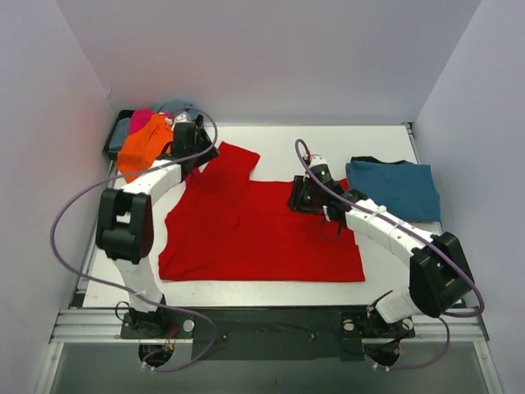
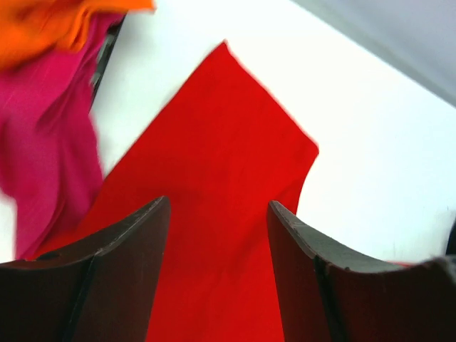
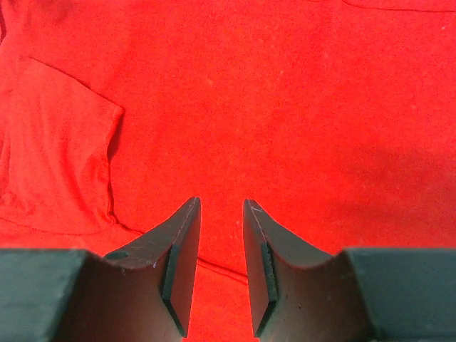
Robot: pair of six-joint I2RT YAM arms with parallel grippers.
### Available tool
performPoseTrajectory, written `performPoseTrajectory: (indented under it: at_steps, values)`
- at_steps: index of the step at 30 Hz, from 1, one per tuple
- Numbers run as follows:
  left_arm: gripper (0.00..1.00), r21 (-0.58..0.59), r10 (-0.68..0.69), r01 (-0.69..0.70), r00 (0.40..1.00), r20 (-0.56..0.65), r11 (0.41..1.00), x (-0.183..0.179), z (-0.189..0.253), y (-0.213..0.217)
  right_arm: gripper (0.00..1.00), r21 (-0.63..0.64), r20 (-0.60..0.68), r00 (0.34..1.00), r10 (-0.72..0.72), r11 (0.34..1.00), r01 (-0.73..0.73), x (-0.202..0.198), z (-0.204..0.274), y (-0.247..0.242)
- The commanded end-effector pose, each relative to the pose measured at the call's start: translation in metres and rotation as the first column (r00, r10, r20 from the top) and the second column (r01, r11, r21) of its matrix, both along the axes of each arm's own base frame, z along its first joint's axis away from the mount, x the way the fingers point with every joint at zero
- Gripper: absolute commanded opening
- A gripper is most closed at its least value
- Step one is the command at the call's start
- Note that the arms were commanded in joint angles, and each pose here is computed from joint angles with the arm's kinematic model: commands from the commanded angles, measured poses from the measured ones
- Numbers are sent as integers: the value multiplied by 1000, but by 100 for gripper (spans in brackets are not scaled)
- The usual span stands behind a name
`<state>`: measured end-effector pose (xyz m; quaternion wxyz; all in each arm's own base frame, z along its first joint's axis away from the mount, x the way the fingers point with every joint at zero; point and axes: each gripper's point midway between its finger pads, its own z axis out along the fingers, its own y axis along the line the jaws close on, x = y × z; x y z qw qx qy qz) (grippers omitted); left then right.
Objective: Fold and stack the t-shirts
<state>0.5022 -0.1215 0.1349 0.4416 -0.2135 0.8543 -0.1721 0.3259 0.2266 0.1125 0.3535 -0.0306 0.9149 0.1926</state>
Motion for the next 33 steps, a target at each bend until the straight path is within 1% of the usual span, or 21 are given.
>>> performPoseTrajectory:
  at_steps: [1, 4, 5, 6, 7, 8, 9, 10, 11, 12, 13, 14, 16, 18, 19, 23, 26, 29, 31, 32, 33]
  values:
    - [67, 71, -11, 6, 998, 62, 997, 55, 9, -3, 27, 36, 76, 996, -55, 998, 53, 6, 19, -13]
    - [69, 82, -4, -2, 997, 73, 997, 92, -3, 0, 27, 48, 90, 994, -61, 997, 57, 3, 25, -18]
    - [69, 90, -10, 7, 1000, 28, 996, 98, -30, 0, 27, 52, 91, 994, -67, 997, 63, 3, 26, -21]
    - [69, 83, -12, 7, 998, 55, 997, 113, -20, 1, 27, 51, 86, 994, -68, 997, 64, 2, 24, -23]
    - [69, 104, -17, 16, 1000, 2, 994, 116, -46, 3, 27, 59, 90, 993, -72, 996, 67, 2, 26, -24]
    - [69, 104, -19, 15, 999, 35, 994, 132, -32, 2, 27, 61, 85, 993, -76, 996, 71, 2, 25, -27]
    - [69, 129, -30, 34, 999, -36, 991, 132, -62, 4, 27, 67, 85, 993, -82, 995, 76, 3, 26, -29]
    - [69, 126, -33, 31, 999, 16, 992, 150, -38, 2, 27, 70, 81, 993, -80, 995, 75, 2, 25, -30]
    - [68, 149, -37, 48, 996, -82, 988, 143, -76, 3, 27, 73, 80, 993, -90, 994, 84, 4, 25, -33]
    - [68, 143, -35, 39, 999, -34, 989, 159, -53, 3, 27, 74, 75, 993, -89, 994, 84, 3, 25, -34]
    - [67, 143, -32, 41, 997, -65, 989, 162, -63, 3, 27, 75, 71, 992, -107, 992, 101, 6, 25, -39]
    - [66, 134, -34, 47, 994, -101, 990, 159, -70, 5, 27, 81, 58, 992, -110, 991, 105, 5, 25, -40]
    - [62, 85, -53, 63, 992, -114, 994, 163, -83, 0, 27, 97, 40, 989, -140, 986, 135, 10, 26, -50]
    - [59, 50, -44, 50, 991, -123, 997, 163, -90, 0, 27, 91, 4, 983, -185, 979, 184, 15, 23, -65]
    - [57, 28, -65, 69, 989, -136, 997, 160, -95, -6, 27, 80, -20, 980, -198, 977, 199, 15, 18, -70]
    - [55, -22, -105, 104, 986, -131, 994, 158, -99, -20, 27, 75, -49, 971, -235, 968, 238, 23, 15, -83]
    - [52, -106, -154, 142, 981, -120, 984, 159, -100, -36, 27, 77, -59, 966, -251, 964, 255, 27, 14, -89]
    - [48, -108, -169, 156, 978, -121, 982, 157, -101, -42, 27, 65, -77, 960, -268, 960, 273, 31, 13, -94]
    - [42, -99, -174, 162, 977, -125, 982, 156, -104, -43, 27, 60, -99, 952, -289, 953, 295, 35, 11, -99]
    - [34, -97, -174, 162, 977, -125, 982, 157, -104, -42, 27, 54, -115, 947, -299, 950, 306, 36, 7, -102]
    - [30, -94, -171, 160, 977, -126, 983, 157, -106, -40, 27, 54, -120, 944, -308, 947, 316, 38, 8, -103]
